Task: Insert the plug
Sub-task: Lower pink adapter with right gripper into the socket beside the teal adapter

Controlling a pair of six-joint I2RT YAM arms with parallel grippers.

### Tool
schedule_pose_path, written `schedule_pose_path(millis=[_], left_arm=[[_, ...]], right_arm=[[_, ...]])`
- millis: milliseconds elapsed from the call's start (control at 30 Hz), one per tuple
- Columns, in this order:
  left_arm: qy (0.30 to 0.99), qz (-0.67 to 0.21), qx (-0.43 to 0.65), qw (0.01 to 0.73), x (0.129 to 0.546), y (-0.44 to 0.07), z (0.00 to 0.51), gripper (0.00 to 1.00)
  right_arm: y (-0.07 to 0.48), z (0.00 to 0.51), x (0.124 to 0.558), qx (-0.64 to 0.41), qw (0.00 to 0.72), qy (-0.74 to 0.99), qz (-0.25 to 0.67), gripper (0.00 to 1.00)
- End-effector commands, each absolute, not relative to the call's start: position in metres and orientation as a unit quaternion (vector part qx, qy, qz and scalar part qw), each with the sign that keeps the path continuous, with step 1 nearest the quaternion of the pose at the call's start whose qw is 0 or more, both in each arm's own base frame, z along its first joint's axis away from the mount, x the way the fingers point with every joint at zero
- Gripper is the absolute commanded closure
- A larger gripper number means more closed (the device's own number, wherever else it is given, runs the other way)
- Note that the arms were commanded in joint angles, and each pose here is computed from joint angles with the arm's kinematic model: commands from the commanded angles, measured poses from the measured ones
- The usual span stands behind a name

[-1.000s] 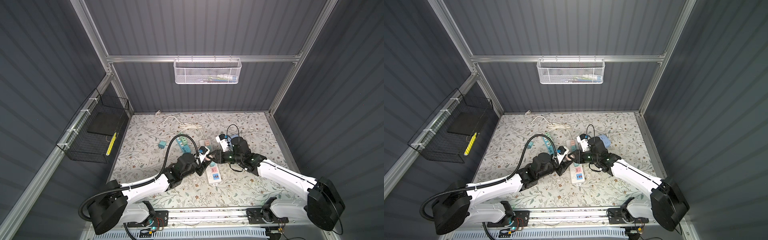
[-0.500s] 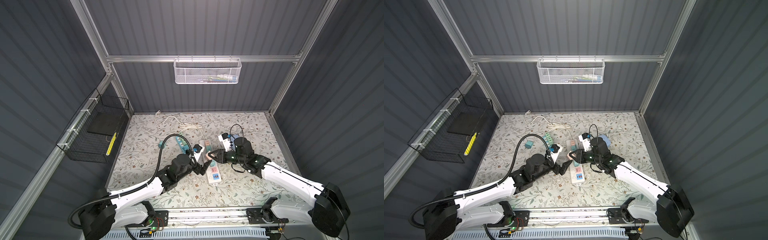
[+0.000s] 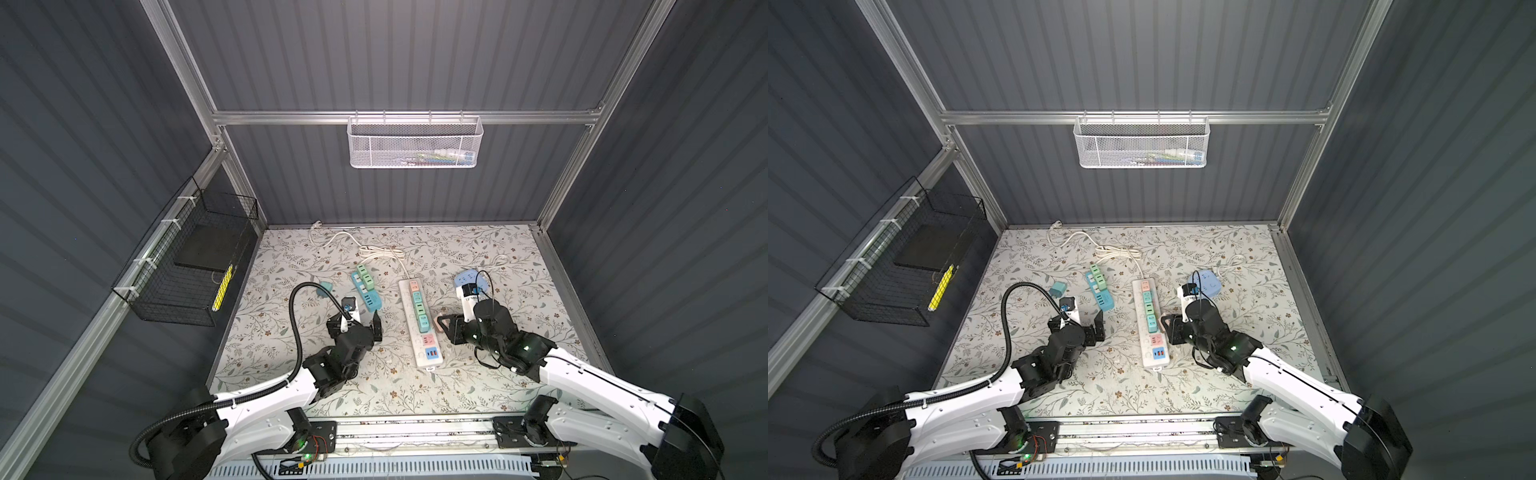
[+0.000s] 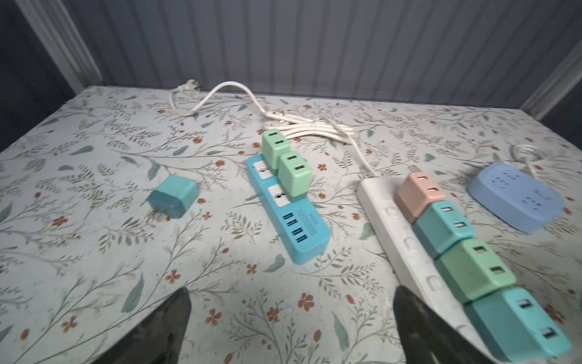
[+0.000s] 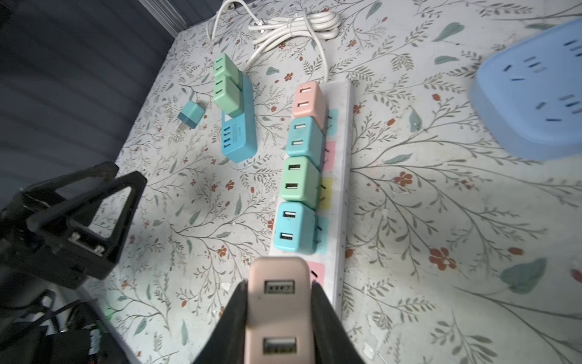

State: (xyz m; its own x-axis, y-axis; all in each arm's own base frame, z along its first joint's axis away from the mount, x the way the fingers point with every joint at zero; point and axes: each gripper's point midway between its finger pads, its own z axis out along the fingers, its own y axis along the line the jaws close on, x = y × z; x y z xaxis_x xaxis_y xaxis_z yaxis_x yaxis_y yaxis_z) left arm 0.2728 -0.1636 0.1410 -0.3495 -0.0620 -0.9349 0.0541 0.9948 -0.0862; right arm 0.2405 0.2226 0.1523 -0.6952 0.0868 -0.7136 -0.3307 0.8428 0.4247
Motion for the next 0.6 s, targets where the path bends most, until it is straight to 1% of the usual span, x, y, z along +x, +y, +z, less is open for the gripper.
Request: schedule_pose_path(millis=[0,167,333,567], left_arm=[[0.819,-0.010,-0.064,0.570,0.276,-0.143,0.141,0.00],[0.825,-0.001,-0.071,0.561,0.275,-0.139,0.136,0.00],[0.823,-0.005,-0.079,0.562,0.272,-0.133,0.135,0.00],[0.823,-0.005,-0.081,0.562,0.271,-0.130,0.135,0.00]], right_arm=[[0.211,0.146,0.244,-0.069,0.428,0.877,0.208,0.78],[0.223,0.134,0.244,-0.078,0.439,0.873,0.199,0.79],[0.237,0.116,0.245,-0.092,0.431,0.879,0.179,0.79],[0.251,0.103,0.245,-0.093,0.428,0.884,0.164,0.80]])
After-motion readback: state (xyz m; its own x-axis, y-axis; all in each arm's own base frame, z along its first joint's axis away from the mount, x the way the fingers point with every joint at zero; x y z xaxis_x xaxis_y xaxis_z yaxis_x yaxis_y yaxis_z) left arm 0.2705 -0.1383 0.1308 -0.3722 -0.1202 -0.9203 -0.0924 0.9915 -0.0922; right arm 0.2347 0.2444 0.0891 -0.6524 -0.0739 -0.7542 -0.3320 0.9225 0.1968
